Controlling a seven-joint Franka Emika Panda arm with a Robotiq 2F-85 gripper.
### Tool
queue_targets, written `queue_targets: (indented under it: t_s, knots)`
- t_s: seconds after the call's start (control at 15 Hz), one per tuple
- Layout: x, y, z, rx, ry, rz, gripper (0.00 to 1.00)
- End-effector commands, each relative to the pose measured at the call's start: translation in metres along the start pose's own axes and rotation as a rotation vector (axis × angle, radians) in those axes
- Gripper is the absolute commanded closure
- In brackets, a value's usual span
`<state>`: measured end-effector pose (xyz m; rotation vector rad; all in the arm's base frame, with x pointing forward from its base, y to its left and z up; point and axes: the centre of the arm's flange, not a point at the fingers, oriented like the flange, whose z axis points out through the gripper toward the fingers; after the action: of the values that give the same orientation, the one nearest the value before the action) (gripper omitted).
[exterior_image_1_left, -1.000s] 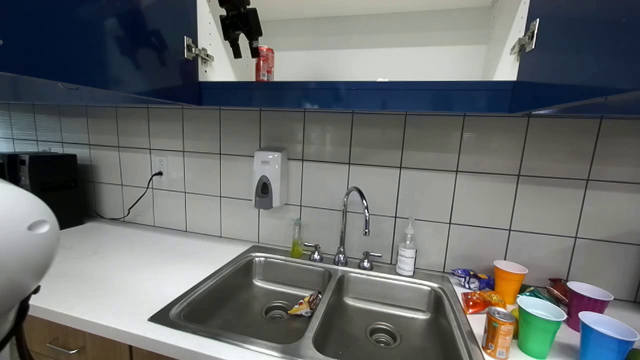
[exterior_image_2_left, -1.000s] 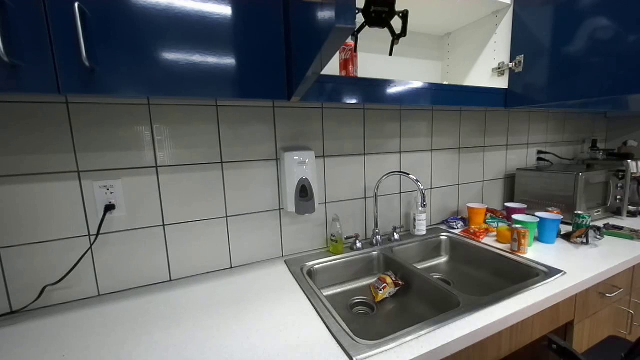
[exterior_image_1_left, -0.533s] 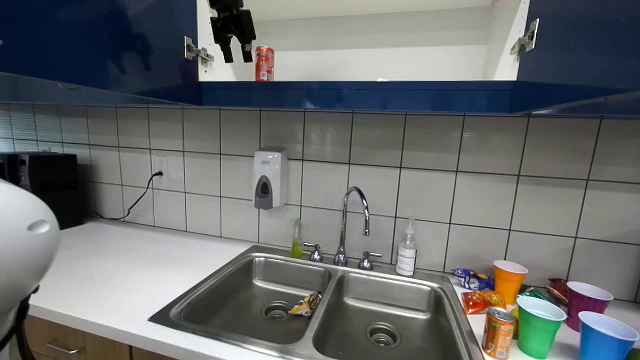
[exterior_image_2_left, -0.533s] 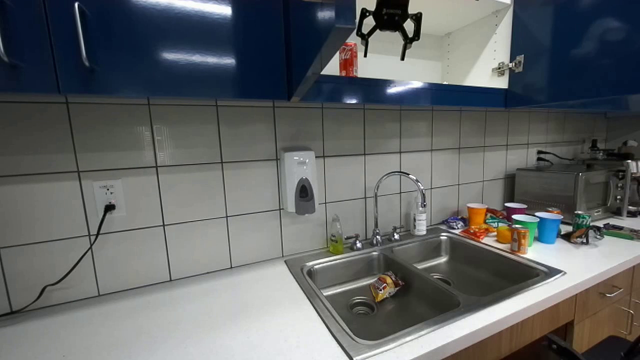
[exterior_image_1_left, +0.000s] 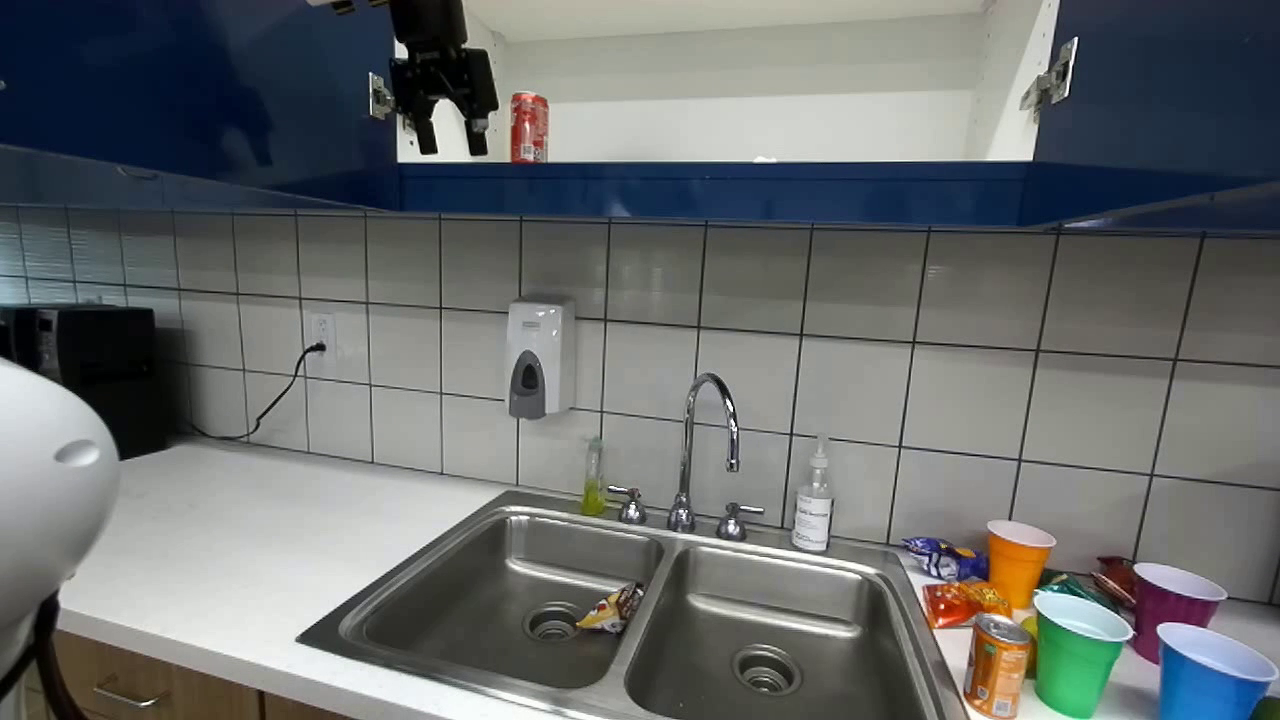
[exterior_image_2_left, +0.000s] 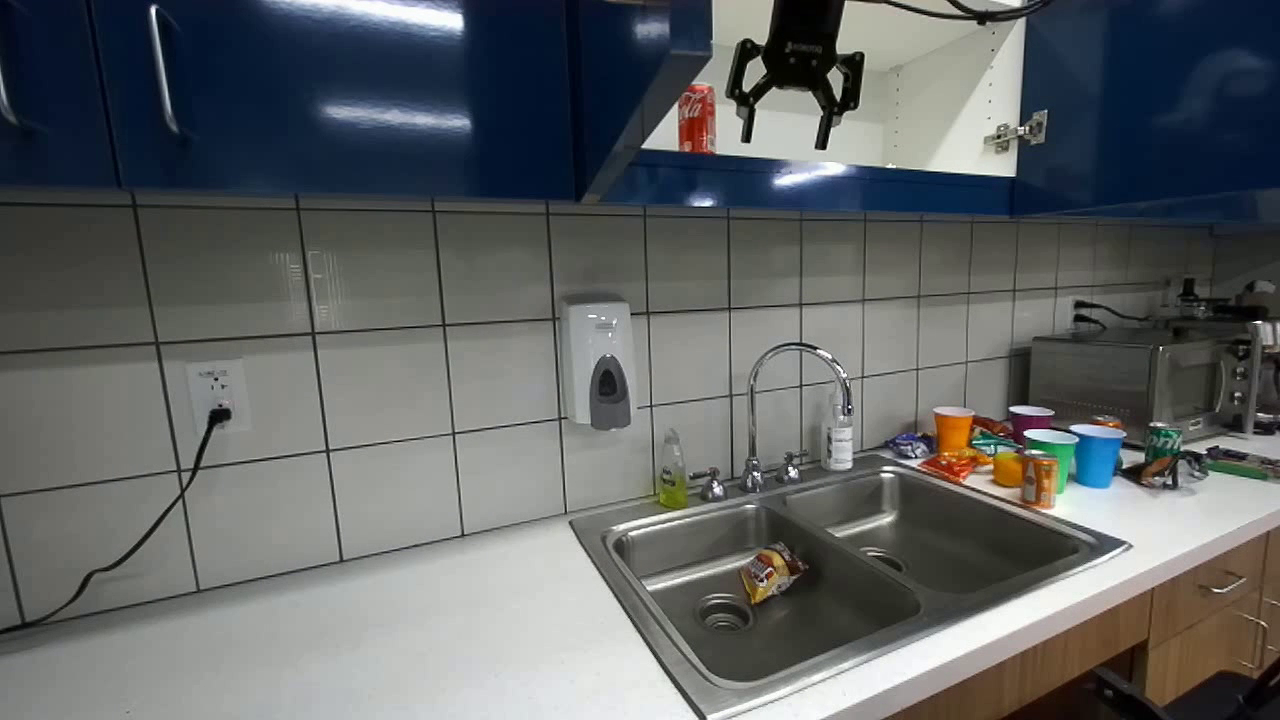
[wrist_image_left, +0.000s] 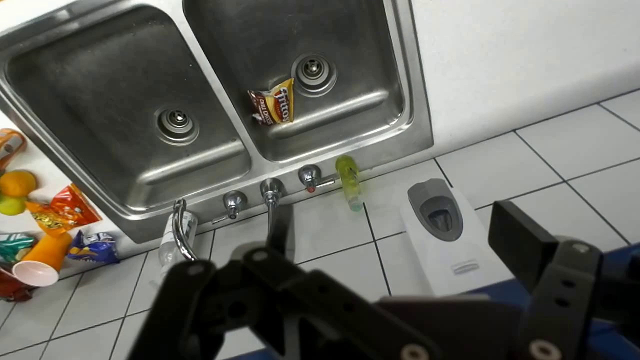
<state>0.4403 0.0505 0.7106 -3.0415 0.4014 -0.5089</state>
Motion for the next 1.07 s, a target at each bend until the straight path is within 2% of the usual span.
queue_targets:
  t_s: [0.0,0.33,1.0]
  knots:
    - [-0.027,0.014,0.020,0.034,-0.014,-0.107,0.00]
    - [-0.042,0.024,0.051,0.049,-0.072,-0.154,0.00]
    - [-0.066,0.035,0.120,0.025,-0.188,-0.189,0.00]
